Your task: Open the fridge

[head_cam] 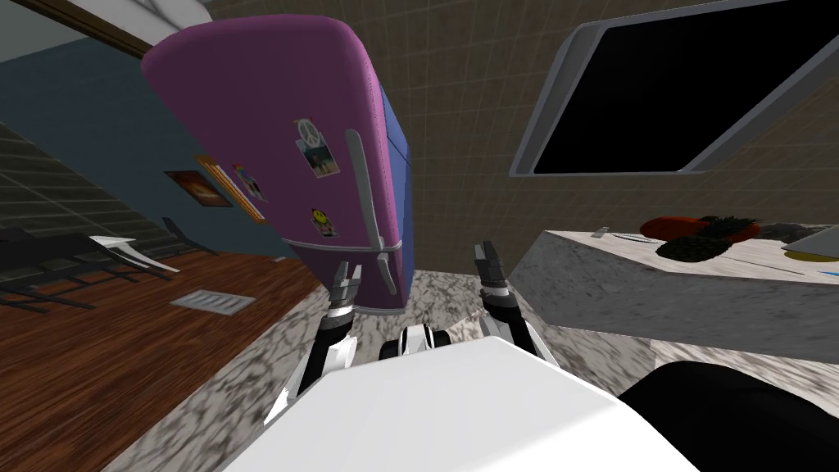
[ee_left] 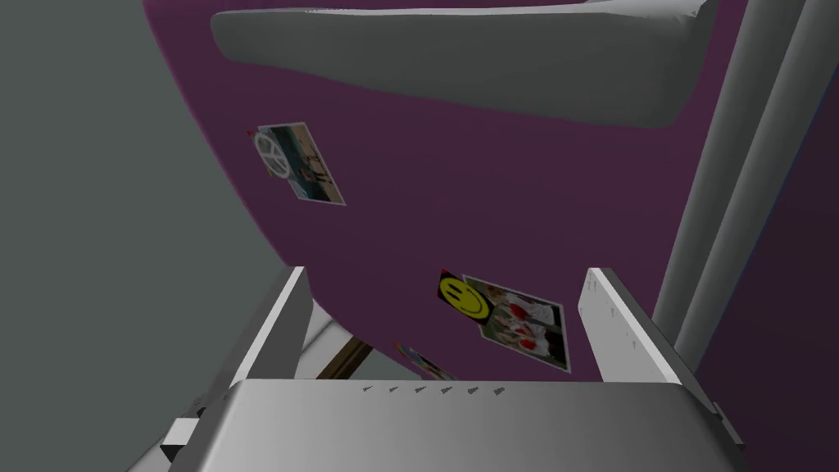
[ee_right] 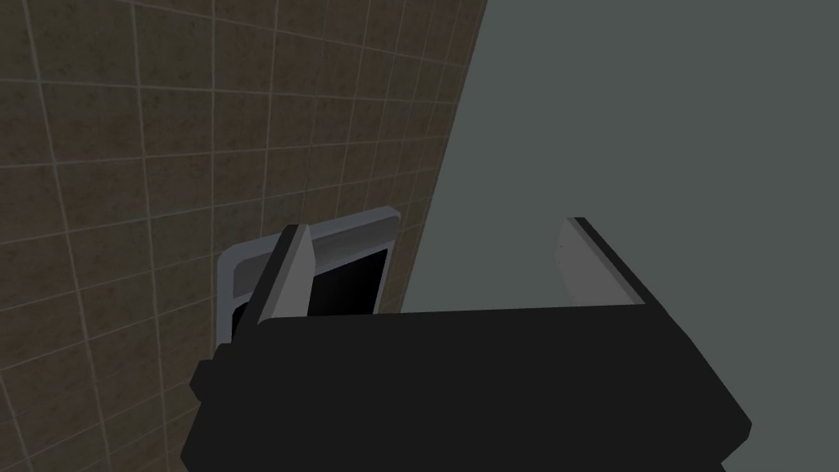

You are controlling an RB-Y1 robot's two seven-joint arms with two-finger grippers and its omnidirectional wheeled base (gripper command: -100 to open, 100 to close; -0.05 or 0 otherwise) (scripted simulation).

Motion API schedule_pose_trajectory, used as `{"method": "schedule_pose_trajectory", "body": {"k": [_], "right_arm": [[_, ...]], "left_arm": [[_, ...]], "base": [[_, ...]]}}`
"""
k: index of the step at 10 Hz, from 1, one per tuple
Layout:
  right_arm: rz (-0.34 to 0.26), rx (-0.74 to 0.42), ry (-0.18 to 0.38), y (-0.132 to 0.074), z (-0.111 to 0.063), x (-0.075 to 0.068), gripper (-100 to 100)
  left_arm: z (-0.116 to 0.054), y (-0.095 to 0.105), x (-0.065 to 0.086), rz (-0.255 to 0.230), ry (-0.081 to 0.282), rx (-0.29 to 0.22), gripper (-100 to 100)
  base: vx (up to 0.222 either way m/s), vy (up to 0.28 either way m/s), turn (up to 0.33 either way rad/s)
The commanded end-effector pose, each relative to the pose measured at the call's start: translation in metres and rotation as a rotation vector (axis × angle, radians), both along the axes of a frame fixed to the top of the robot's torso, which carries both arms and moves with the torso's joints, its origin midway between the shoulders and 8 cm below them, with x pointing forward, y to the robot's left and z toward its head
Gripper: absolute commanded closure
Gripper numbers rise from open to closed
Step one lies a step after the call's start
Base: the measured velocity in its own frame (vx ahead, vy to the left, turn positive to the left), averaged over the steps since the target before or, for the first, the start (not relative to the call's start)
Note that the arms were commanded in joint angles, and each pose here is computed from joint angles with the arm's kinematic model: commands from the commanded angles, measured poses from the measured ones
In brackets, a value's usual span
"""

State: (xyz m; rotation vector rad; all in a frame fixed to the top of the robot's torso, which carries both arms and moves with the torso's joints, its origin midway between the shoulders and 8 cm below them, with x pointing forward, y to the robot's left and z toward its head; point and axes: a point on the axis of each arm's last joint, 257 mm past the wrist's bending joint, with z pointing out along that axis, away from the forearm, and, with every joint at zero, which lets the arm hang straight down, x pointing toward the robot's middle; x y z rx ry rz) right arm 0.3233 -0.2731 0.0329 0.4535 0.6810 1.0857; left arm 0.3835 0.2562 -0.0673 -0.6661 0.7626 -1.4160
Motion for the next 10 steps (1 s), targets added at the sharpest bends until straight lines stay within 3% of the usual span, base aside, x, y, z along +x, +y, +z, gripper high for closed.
{"method": "schedule_pose_trajectory", "body": {"k": [1, 6, 10], "right_arm": [[0.000, 0.000, 0.000, 0.000, 0.000, 0.000, 0], [0.000, 0.000, 0.000, 0.000, 0.000, 0.000, 0], [0.000, 0.000, 0.000, 0.000, 0.000, 0.000, 0]], "left_arm": [[-0.012, -0.006, 0.004, -0.012, 0.004, 0.005, -100], [-0.036, -0.017, 0.010, -0.034, 0.014, 0.010, -100], [-0.052, -0.029, 0.015, -0.043, 0.017, -0.015, -100]], "base": [[0.080, 0.017, -0.060], [0.086, 0.012, -0.049], [0.081, 0.020, -0.046]]}}
